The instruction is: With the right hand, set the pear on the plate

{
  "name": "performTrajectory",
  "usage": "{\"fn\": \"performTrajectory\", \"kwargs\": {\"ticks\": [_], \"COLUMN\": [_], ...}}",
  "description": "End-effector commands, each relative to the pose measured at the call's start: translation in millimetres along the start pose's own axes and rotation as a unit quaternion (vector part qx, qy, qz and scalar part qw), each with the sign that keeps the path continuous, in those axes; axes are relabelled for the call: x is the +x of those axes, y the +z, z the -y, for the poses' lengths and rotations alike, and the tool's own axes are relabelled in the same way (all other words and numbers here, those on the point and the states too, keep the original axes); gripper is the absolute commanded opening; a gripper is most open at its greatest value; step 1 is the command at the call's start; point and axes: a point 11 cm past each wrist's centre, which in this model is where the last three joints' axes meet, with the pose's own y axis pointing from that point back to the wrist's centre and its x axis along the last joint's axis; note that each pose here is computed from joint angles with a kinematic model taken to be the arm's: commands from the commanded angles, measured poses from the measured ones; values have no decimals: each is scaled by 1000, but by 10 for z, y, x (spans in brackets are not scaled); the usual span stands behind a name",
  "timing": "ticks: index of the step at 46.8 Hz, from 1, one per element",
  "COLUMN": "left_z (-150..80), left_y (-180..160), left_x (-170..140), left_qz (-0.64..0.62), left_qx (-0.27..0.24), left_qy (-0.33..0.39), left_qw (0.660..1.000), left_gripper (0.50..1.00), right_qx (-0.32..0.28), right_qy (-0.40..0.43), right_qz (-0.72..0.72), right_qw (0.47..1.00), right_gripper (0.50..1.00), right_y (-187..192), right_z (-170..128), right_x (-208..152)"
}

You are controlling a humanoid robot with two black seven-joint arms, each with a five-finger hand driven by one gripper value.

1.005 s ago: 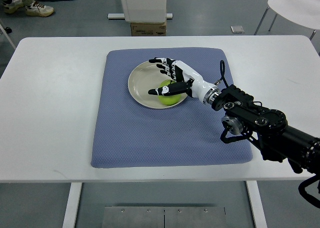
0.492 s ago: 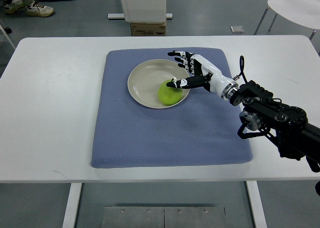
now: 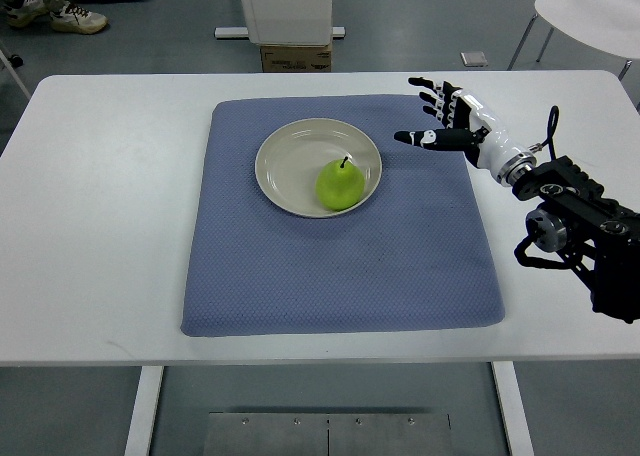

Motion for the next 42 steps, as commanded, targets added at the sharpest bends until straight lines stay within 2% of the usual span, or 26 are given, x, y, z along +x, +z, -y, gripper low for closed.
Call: {"fn": "performTrajectory", "kwargs": {"ticks": [1,20,25,31,42], "left_z": [0,0,0,0,0], "left_y": [-1,-1,-1,-1,-1], "left_x": [2,2,2,2,2], "left_qz": [0,0,0,0,0], "left_qx": [0,0,0,0,0], "left_qy": [0,0,0,0,0], "left_qw": [1000,1000,1000,1000,1000], "left_gripper": [1000,1000,1000,1000,1000], "right_qx": [-5,-29,-13,35,29], "right_qy": [32,166,190,216,225], "right_qz": [29,125,167,195,203], "right_qw": [999,978,967,956,952], "right_gripper": [1000,1000,1000,1000,1000], "right_y": [8,135,134,39,136], "right_z": [-20,30,43,23,-21], "right_x": [132,134,81,162,155]}}
